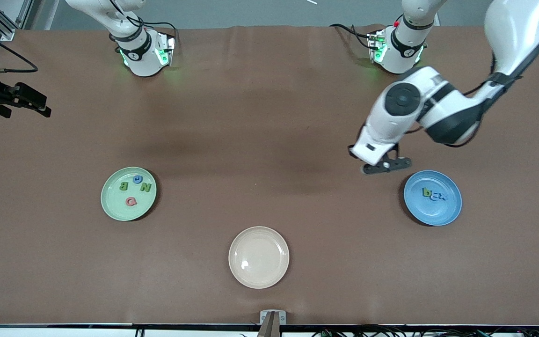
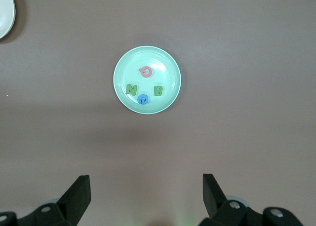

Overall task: Sort upper and lower case letters into plates
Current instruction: 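Carry the green u to the blue plate with the left gripper, then open the left gripper to drop the u on the blue plate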

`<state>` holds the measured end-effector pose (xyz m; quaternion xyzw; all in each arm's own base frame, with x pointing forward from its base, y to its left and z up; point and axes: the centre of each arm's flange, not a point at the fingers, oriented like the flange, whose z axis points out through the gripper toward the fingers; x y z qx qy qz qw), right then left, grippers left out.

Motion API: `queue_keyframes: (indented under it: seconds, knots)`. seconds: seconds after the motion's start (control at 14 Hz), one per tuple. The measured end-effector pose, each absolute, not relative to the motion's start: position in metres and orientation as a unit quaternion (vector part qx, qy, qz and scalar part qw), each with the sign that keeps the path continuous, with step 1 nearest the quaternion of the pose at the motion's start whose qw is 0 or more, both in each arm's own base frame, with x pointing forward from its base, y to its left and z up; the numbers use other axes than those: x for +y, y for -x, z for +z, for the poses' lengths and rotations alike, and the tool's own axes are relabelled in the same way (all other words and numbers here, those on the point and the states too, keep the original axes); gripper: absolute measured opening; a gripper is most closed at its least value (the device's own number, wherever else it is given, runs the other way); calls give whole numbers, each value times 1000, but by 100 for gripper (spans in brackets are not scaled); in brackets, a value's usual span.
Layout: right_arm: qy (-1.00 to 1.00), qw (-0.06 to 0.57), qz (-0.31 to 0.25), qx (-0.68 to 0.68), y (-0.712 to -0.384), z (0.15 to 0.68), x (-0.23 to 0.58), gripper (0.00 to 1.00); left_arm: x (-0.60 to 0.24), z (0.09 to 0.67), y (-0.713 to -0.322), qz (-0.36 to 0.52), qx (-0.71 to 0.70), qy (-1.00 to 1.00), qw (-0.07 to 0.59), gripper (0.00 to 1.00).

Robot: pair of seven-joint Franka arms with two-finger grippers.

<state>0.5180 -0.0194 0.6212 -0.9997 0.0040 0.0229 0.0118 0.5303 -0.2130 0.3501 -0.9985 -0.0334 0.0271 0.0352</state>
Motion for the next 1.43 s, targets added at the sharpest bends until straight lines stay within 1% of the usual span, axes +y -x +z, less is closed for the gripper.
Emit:
queue_keyframes:
  seconds: [0.14, 0.29, 0.43, 0.64, 1.15, 1.43]
  knots:
    - [1000, 12, 23, 4, -518, 621, -19, 100, -183, 332, -534, 1, 11, 999, 44, 27]
    - [1000, 12, 23, 4, -518, 621, -19, 100, -160, 305, -529, -25, 41, 997, 57, 27]
    - [1000, 12, 23, 4, -518, 621, -19, 100, -129, 279, -529, -39, 68, 995, 55, 27]
    - [1000, 12, 23, 4, -518, 621, -19, 100, -81, 247, -537, -38, 89, 994, 43, 27]
    - [1000, 12, 25, 4, -518, 620, -19, 100, -16, 208, -547, -49, 132, 990, 25, 27]
    - [1000, 12, 25, 9, -518, 620, -19, 100, -17, 201, -549, -49, 142, 989, 17, 27]
